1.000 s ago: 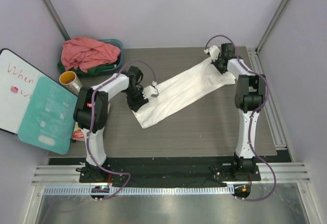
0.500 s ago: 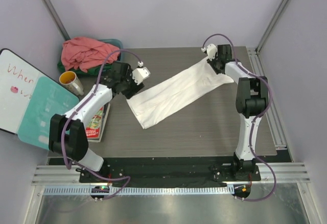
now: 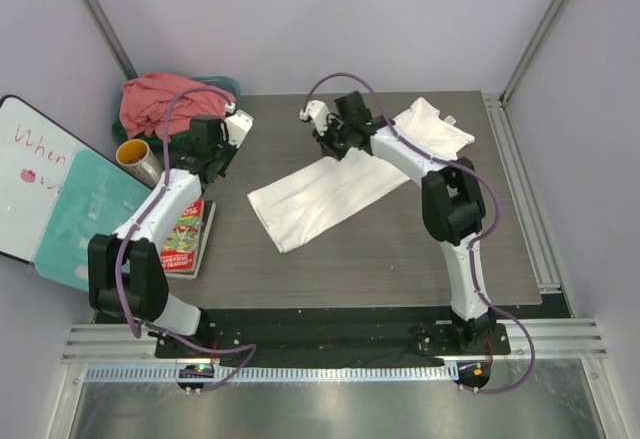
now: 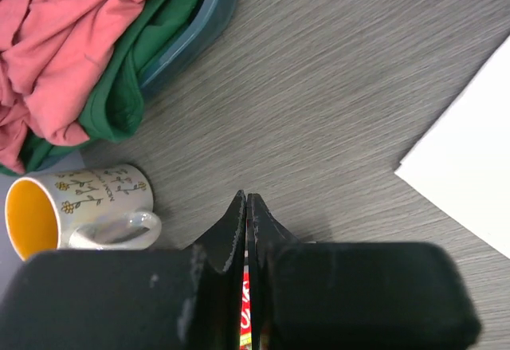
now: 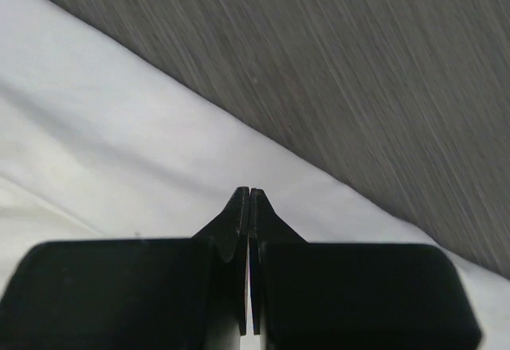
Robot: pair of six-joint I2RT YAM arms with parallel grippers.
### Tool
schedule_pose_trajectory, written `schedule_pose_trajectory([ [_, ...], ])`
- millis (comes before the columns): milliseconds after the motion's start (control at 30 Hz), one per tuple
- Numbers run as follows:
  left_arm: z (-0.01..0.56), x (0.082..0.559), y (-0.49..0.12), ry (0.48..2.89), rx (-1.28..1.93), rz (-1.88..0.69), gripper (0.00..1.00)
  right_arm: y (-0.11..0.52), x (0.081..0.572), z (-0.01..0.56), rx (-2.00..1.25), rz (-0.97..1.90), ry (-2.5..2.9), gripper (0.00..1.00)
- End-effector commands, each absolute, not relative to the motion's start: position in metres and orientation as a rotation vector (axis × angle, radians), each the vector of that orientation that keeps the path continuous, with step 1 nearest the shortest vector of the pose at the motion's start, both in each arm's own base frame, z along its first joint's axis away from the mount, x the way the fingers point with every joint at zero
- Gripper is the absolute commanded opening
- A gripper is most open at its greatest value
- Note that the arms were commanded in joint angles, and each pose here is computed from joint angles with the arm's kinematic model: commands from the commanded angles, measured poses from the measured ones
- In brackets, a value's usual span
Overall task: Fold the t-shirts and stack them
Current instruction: Fold the tshirt
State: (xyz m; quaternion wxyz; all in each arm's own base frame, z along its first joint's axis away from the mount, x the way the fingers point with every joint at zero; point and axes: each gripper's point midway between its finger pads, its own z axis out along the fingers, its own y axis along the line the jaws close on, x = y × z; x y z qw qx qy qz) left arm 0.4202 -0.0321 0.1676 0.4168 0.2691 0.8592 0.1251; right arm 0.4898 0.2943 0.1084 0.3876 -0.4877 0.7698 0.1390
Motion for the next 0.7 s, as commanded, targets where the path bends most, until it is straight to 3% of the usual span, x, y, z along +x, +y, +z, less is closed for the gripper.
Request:
schedule_pose_trajectory([
  [0, 0.205, 0.422, -0.020, 2.069, 0.556, 0.364, 0.00, 0.341, 0.488, 0.113, -1.192, 0.486, 1.959, 0.01],
  [267, 0.218, 0.401, -0.018, 2.026, 0.496, 0.343, 0.00, 0.404, 0.445, 0.084, -1.355, 0.522, 1.906, 0.01],
  [667, 0.224, 0.379, -0.010, 2.048, 0.543, 0.387, 0.00, 0.411, 0.394, 0.058, -1.391, 0.628, 1.974, 0.01],
])
